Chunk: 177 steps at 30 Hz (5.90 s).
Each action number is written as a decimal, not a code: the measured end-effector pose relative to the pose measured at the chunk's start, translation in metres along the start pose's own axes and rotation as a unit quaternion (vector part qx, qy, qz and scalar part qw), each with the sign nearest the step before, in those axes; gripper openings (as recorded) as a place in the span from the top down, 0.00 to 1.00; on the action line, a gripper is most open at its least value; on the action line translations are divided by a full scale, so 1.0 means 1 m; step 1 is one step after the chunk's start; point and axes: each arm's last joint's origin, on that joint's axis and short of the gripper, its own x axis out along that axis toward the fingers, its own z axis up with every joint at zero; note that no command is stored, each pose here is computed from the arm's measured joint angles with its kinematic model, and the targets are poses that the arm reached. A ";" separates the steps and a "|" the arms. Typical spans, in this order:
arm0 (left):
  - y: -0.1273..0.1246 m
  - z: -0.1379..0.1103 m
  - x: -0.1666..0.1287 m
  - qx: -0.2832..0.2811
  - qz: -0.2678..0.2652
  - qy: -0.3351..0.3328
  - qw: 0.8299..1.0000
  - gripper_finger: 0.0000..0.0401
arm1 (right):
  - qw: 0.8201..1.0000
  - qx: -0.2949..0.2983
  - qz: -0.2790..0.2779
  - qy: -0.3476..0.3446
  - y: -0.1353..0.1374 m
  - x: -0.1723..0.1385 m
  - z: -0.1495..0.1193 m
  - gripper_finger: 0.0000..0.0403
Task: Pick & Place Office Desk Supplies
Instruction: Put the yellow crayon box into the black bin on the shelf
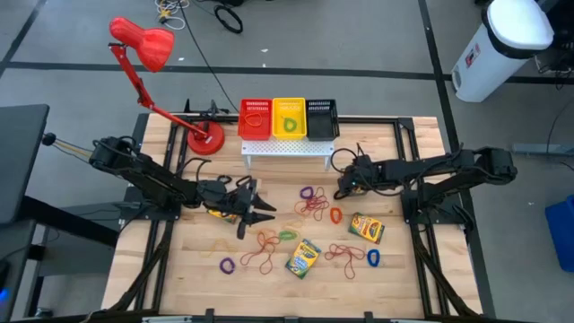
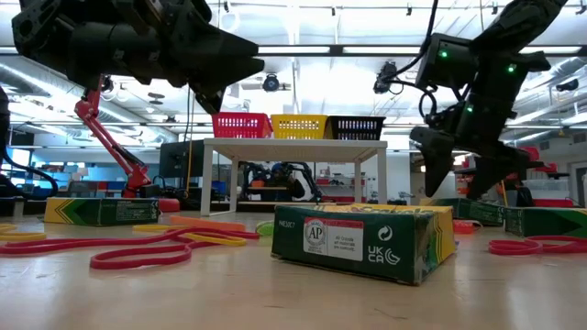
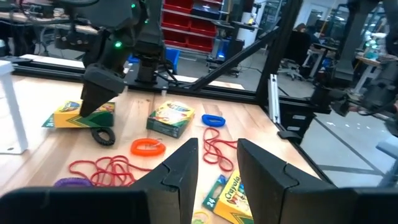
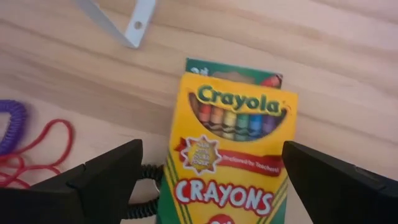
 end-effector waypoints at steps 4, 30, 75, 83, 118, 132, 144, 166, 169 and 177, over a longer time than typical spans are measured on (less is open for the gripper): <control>0.001 -0.001 0.000 -0.002 0.022 0.003 1.000 0.70 | 1.000 -0.022 -0.013 0.014 0.001 -0.006 0.003 0.01; 0.002 -0.003 0.000 -0.008 0.029 0.015 0.999 0.70 | 0.996 -0.030 0.033 0.077 -0.022 0.016 0.020 0.01; 0.047 -0.012 0.049 -0.030 0.091 0.041 0.995 0.70 | 0.969 -0.209 0.130 0.017 -0.013 -0.018 -0.028 0.86; 0.049 -0.017 0.048 -0.044 0.106 0.065 0.991 0.70 | 0.984 -0.163 0.077 0.008 -0.024 -0.024 -0.036 0.98; 0.054 -0.018 0.047 -0.055 0.108 0.070 0.990 0.70 | 0.951 -0.221 0.208 0.059 -0.032 0.030 0.027 0.69; 0.054 -0.018 0.047 -0.056 0.108 0.070 0.990 0.70 | 0.940 -0.223 0.251 0.060 -0.029 0.026 0.028 0.97; 0.054 -0.018 0.047 -0.057 0.108 0.070 0.990 0.70 | 0.939 -0.211 0.268 0.054 -0.024 0.019 0.035 0.67; 0.054 -0.018 0.047 -0.057 0.108 0.070 0.990 0.70 | 0.927 -0.232 0.284 0.082 -0.017 0.040 0.032 0.98; 0.054 -0.018 0.047 -0.057 0.108 0.070 0.990 0.70 | 0.927 -0.234 0.283 0.079 -0.017 0.040 0.032 0.99; 0.054 -0.018 0.047 -0.056 0.117 0.068 0.989 0.70 | 0.923 -0.273 0.271 0.019 -0.005 0.017 0.023 1.00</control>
